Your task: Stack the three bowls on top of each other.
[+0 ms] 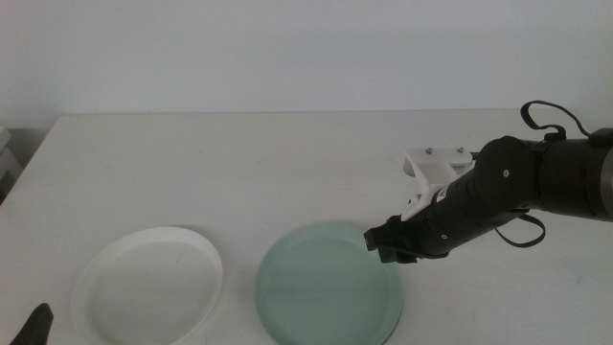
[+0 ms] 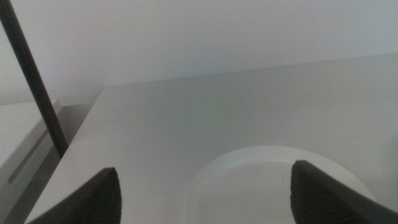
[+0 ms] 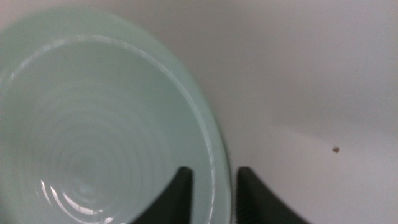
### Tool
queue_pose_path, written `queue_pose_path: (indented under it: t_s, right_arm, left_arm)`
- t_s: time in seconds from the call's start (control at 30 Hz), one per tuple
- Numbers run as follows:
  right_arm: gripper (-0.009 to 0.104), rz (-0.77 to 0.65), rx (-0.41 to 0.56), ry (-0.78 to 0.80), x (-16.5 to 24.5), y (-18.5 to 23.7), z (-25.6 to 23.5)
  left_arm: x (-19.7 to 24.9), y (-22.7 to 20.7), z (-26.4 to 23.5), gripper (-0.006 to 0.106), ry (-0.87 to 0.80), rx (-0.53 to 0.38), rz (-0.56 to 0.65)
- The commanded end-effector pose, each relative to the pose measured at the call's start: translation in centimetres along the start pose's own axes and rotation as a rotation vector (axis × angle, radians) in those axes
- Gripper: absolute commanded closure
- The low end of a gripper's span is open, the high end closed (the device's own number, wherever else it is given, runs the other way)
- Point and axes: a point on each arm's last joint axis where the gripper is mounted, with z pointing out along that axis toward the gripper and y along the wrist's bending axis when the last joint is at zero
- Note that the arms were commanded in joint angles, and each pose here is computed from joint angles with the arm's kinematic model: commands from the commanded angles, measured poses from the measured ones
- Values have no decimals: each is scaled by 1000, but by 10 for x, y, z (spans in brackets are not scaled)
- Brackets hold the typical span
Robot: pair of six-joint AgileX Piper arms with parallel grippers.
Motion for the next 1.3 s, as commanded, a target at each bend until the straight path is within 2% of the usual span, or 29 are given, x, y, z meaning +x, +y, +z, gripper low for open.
queue_pose_path:
  t_s: [0.0, 0.13, 0.23, 0.43, 0.73, 0.93, 1.27]
  right_arm:
    - [61, -16, -25, -79, -11, 8, -20]
    - [45, -35, -46, -139, -15, 14, -44]
    - [39, -125, -58, -228, -17, 20, -77]
    - [37, -304, -69, -372, 3, 32, -165]
    - [38, -407, -70, -622, 73, 30, -265]
    - [38, -469, -73, -638, 114, 23, -282]
    - [38, -470, -74, -700, 117, 23, -289]
  left_arm:
    - [-9, 0, -2, -4, -96, 1, -6]
    - [-9, 0, -2, -4, -96, 1, -6]
    - [-9, 0, -2, -4, -96, 1, -6]
    - [-9, 0, -2, -4, -96, 1, -6]
    - [-9, 0, -2, -4, -96, 1, -6]
    - [-9, 0, -2, -4, -96, 1, -6]
    - [-9, 0, -2, -4, -96, 1, -6]
